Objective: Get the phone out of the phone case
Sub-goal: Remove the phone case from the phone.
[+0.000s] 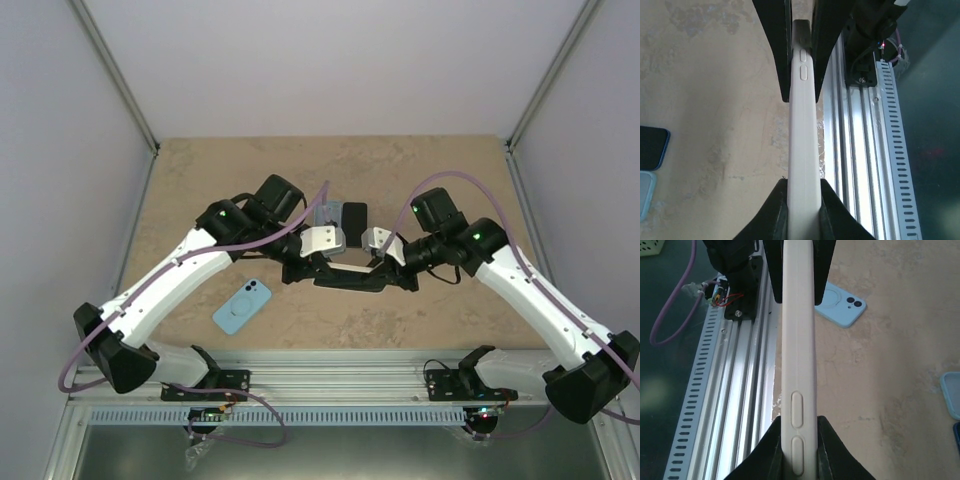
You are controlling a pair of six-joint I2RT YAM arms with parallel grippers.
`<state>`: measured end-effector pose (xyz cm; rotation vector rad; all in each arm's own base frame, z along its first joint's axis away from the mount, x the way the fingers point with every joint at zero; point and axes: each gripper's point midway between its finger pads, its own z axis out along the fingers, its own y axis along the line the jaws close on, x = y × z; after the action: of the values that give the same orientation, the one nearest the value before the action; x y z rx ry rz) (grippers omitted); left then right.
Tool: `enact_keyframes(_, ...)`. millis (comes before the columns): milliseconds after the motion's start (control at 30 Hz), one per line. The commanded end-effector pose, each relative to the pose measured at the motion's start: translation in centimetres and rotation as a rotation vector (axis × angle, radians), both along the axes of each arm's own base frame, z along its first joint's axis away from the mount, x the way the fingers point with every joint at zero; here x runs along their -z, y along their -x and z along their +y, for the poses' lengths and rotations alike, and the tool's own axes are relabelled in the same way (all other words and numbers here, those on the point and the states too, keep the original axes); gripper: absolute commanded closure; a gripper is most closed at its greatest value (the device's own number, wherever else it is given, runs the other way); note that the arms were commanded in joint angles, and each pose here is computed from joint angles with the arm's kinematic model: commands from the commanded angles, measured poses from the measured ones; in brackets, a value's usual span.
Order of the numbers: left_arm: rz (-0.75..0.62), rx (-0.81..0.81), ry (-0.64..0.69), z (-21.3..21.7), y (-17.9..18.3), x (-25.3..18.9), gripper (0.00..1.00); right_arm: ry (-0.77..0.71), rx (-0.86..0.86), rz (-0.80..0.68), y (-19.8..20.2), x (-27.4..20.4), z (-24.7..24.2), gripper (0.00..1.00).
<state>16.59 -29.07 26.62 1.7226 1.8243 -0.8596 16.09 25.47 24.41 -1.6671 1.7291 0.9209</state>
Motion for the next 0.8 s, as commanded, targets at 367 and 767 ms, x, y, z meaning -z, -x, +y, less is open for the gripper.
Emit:
enact_keyframes(367, 0.199, -0.234, 0.429, 1.7, -6.0, -8.4, 1.0, -0.267, 0.083, -0.072, -4.3, -11.6, 0.2, 0.02)
enact_keyframes(767, 0.363, -0.384, 0.939, 7.3, -10.8, -17.1, 1.0, -0.606, 0.341, 0.1, -12.5, -19.8, -2.7, 0.03)
